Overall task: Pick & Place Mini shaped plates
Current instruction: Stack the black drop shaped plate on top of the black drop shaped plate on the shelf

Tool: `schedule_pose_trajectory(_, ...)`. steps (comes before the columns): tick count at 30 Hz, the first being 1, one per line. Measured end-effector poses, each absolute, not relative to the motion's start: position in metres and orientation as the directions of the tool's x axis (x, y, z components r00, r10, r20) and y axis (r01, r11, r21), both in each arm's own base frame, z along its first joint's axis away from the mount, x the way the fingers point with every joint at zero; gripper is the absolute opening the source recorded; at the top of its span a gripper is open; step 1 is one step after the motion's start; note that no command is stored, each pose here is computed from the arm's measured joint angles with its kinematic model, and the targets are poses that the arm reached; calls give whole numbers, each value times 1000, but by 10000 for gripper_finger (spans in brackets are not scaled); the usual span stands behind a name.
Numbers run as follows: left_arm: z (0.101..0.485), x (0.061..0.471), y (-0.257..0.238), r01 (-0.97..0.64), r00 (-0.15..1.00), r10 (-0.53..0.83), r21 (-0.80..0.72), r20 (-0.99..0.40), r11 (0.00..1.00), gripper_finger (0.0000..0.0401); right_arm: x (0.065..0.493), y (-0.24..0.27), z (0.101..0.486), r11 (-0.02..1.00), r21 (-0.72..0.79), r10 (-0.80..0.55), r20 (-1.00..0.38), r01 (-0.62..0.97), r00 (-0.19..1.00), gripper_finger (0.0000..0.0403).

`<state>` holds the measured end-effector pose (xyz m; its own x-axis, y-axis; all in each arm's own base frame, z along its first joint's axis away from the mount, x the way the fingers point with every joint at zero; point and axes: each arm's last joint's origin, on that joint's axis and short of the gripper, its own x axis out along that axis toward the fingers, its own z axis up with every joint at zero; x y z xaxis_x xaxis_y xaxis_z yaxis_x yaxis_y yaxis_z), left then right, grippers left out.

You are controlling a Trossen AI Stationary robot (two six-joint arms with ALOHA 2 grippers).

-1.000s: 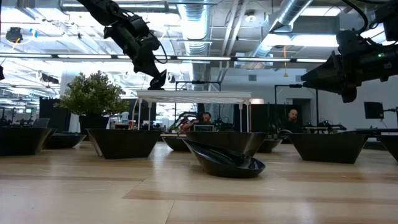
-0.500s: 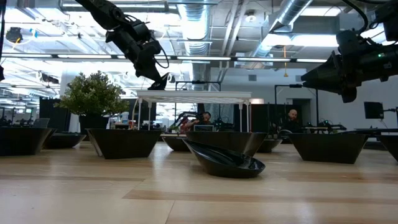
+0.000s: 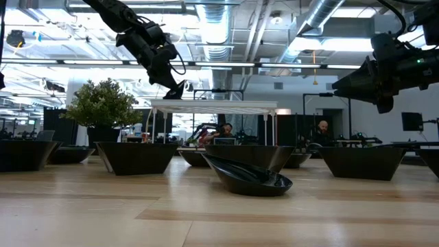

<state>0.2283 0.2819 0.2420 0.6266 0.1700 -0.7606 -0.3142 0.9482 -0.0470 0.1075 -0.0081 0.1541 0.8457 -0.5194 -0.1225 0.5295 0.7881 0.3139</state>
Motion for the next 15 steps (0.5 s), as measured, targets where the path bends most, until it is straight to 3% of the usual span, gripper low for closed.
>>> schedule_pose_trajectory(15,242,228,282,-304,625,173,-33,-761,952,14,108,-8,154,788,314,-519,-123,530,846,119)
